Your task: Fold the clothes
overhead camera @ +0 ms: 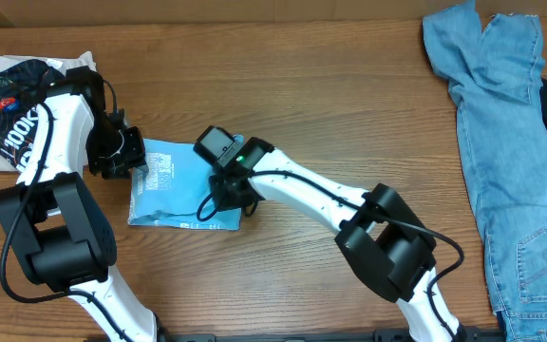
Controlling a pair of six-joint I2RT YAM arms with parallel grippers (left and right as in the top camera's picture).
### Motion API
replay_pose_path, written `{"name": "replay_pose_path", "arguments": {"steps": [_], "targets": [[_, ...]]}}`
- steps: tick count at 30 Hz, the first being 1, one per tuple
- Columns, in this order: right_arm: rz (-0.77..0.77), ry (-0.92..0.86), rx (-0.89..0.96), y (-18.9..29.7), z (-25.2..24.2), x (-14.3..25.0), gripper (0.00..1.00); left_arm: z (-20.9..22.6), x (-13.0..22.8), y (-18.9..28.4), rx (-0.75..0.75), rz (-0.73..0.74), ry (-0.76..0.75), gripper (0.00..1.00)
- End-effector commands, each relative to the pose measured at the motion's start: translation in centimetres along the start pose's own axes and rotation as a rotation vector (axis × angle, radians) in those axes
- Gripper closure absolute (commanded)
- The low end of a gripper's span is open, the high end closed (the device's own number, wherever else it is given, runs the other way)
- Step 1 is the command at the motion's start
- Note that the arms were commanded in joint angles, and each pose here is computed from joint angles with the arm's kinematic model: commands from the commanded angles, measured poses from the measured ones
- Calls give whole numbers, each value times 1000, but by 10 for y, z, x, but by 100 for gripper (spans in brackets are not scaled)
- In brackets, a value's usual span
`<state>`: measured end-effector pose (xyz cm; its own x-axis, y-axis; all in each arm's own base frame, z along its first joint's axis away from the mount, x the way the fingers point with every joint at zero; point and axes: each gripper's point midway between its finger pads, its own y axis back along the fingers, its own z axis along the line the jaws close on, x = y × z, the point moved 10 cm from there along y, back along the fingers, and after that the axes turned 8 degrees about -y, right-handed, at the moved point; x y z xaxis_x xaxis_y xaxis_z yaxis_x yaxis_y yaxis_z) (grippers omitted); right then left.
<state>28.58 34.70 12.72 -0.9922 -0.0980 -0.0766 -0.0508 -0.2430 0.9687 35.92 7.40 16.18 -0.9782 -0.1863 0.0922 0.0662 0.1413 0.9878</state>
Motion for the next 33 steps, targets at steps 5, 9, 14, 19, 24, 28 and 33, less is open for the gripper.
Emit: {"name": "replay_pose_path", "arguments": {"steps": [5, 9, 14, 19, 24, 28, 33], "targets": [[8, -47, 52, 23, -13, 1, 96, 1, 0, -5, 9, 16, -15, 59], [134, -57, 45, 24, -16, 15, 96, 1, 0, -5, 9, 16, -14, 59], [265, -51, 9, 26, -9, 35, 96, 1, 0, -5, 8, 15, -15, 59], [283, -18, 9, 24, 1, 47, 94, 1, 0, -5, 9, 15, -14, 58], [281, 19, 6, 23, 11, 57, 85, 1, 0, -5, 9, 16, -14, 57], [243, 25, 71, 22, 6, 55, 76, 1, 1, -5, 9, 17, -14, 59], [222, -15, 197, 27, -18, 46, 77, 1, -1, 5, 10, -5, -13, 59]]}}
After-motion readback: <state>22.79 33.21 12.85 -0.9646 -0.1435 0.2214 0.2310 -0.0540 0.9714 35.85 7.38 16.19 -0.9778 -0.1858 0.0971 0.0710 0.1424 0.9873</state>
